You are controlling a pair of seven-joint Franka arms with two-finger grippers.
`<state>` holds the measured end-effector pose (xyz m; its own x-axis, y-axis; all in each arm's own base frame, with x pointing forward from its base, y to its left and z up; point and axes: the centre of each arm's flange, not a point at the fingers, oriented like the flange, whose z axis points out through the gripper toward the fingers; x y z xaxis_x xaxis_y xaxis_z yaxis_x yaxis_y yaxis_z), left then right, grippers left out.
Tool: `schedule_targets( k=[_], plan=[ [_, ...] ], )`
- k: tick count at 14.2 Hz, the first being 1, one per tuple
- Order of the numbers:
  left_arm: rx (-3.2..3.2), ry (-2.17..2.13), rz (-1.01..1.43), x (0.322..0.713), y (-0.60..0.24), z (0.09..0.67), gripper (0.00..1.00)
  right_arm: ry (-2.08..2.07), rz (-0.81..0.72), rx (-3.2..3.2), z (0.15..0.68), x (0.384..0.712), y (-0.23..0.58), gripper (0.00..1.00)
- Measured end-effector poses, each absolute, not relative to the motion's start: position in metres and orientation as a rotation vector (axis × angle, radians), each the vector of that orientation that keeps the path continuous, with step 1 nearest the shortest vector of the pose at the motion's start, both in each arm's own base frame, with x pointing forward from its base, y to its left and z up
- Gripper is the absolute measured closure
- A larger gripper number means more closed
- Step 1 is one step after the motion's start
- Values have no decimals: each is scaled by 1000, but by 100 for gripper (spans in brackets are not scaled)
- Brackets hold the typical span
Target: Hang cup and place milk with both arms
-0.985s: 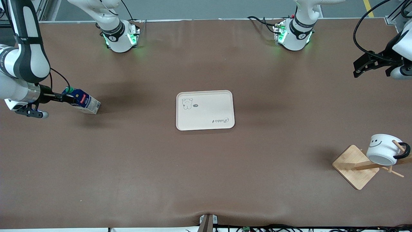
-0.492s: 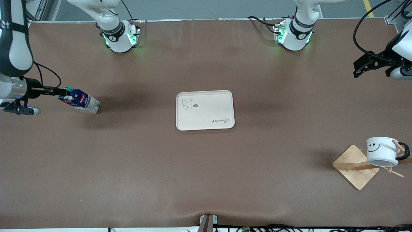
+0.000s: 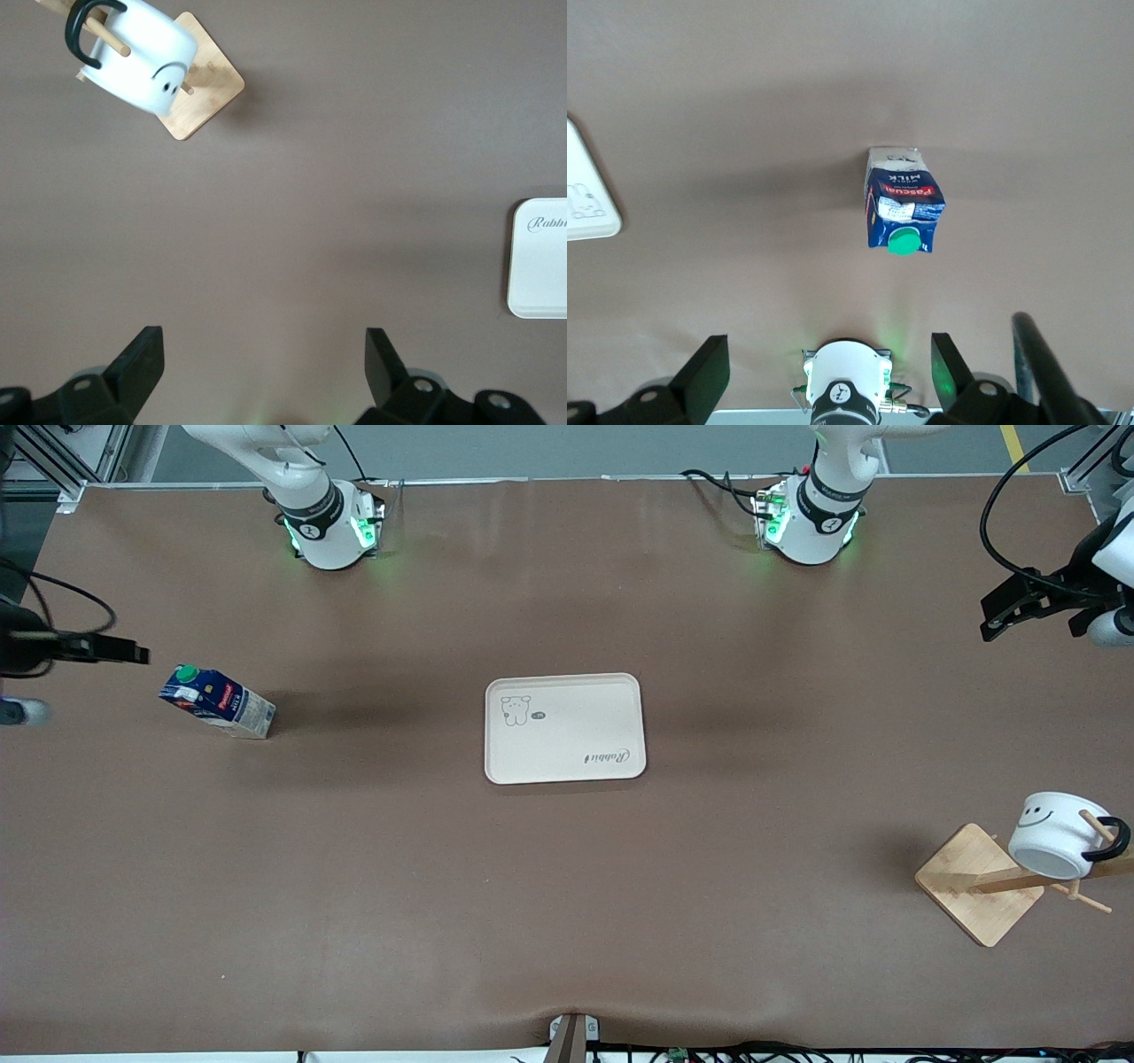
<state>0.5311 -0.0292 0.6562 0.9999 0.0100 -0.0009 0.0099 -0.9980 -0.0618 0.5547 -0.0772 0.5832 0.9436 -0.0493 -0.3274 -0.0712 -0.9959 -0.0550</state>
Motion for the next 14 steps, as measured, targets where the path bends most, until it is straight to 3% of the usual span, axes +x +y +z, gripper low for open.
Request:
schedule_targets(
  k=[3,6,11,14],
  plan=[
    [-3080,-15,1,531,-29,656,0,-33,366,-3087,653,553,-32,0],
    [-3080,-16,-1,531,-29,657,0,-115,259,-3126,689,540,5,0],
    [-3080,-16,-4,531,-29,658,0,-49,105,-3129,703,493,-31,0],
    [-3080,-17,-4,531,-29,658,0,-30,100,-3118,703,462,-62,0]
  ],
)
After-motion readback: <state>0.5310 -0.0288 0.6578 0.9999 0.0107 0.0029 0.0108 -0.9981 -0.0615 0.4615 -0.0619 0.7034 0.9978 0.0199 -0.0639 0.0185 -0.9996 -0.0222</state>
